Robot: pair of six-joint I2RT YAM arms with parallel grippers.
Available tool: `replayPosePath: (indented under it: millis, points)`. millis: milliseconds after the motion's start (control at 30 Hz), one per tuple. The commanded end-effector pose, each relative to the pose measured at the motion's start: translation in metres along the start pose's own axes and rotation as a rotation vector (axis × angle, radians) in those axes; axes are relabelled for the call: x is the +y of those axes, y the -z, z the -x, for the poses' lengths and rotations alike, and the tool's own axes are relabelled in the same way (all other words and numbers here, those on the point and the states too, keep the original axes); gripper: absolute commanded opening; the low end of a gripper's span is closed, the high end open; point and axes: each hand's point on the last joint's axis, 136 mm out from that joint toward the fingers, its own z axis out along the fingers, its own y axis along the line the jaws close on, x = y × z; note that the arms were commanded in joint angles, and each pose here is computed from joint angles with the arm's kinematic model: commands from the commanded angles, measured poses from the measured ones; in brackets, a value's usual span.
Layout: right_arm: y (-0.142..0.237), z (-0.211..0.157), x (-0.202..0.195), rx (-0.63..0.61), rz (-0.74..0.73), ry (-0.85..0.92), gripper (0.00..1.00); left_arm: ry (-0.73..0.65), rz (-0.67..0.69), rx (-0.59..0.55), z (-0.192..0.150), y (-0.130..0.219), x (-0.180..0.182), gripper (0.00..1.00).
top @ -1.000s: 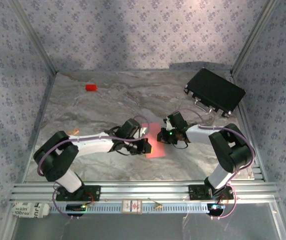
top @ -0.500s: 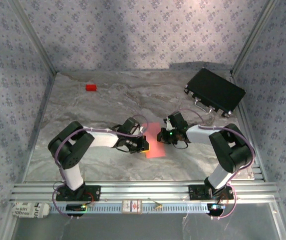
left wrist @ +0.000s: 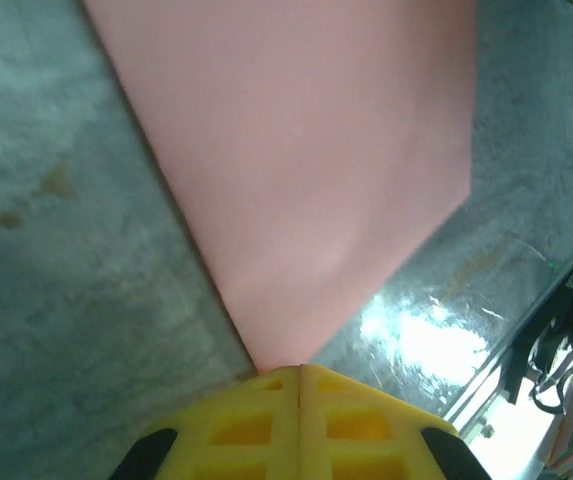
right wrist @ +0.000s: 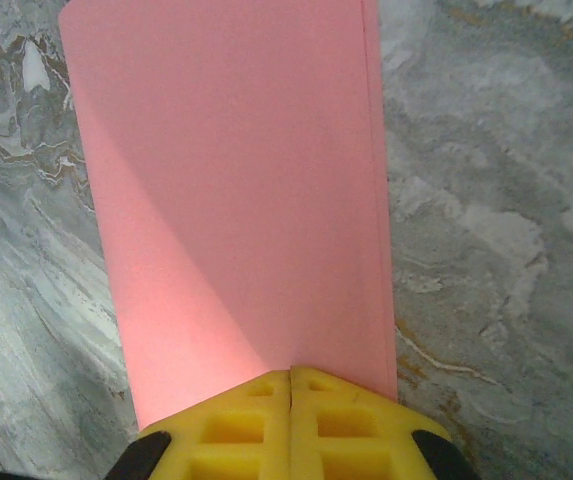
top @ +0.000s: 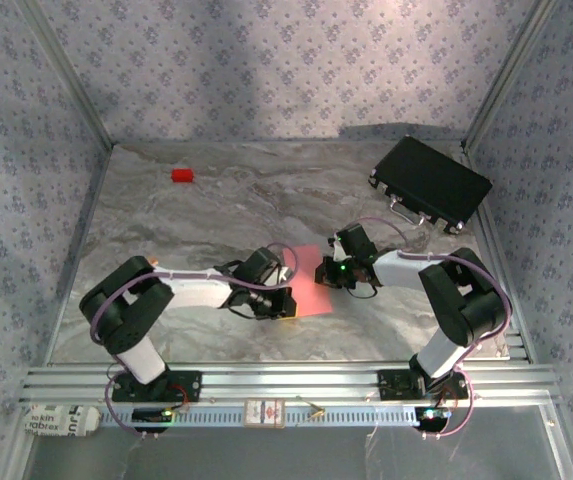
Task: Fold a paper plane with a square sheet of paper (pick it up from the middle)
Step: First fold the square sheet of paper in half at the center of the table.
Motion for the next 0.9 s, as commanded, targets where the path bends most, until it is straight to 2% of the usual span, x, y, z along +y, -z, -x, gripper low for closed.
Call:
replayPosePath:
  millis: [0, 167, 367, 533, 733, 867]
  points:
    - [-0.002, -0.04, -0.053, 0.109, -0.187, -0.089, 0.0, -0.031, 0.005, -0.085, 0.021, 0.021, -0.014, 0.02]
    - [-0.001, -0.039, -0.052, 0.107, -0.185, -0.089, 0.0, -0.006, -0.053, -0.123, 0.051, 0.027, -0.026, 0.03]
    - [-0.002, -0.038, -0.051, 0.11, -0.181, -0.088, 0.0, 0.038, -0.077, -0.093, 0.071, 0.005, -0.022, 0.03]
    - [-0.002, -0.038, -0.052, 0.109, -0.182, -0.091, 0.0, 0.101, -0.026, -0.037, 0.056, -0.015, 0.008, 0.02]
    - [-0.002, -0.039, -0.055, 0.109, -0.187, -0.094, 0.0, 0.126, 0.031, -0.003, 0.026, -0.018, 0.043, 0.03]
    - [-0.003, -0.038, -0.054, 0.111, -0.183, -0.096, 0.0, 0.114, 0.016, -0.011, 0.025, -0.012, 0.037, 0.04]
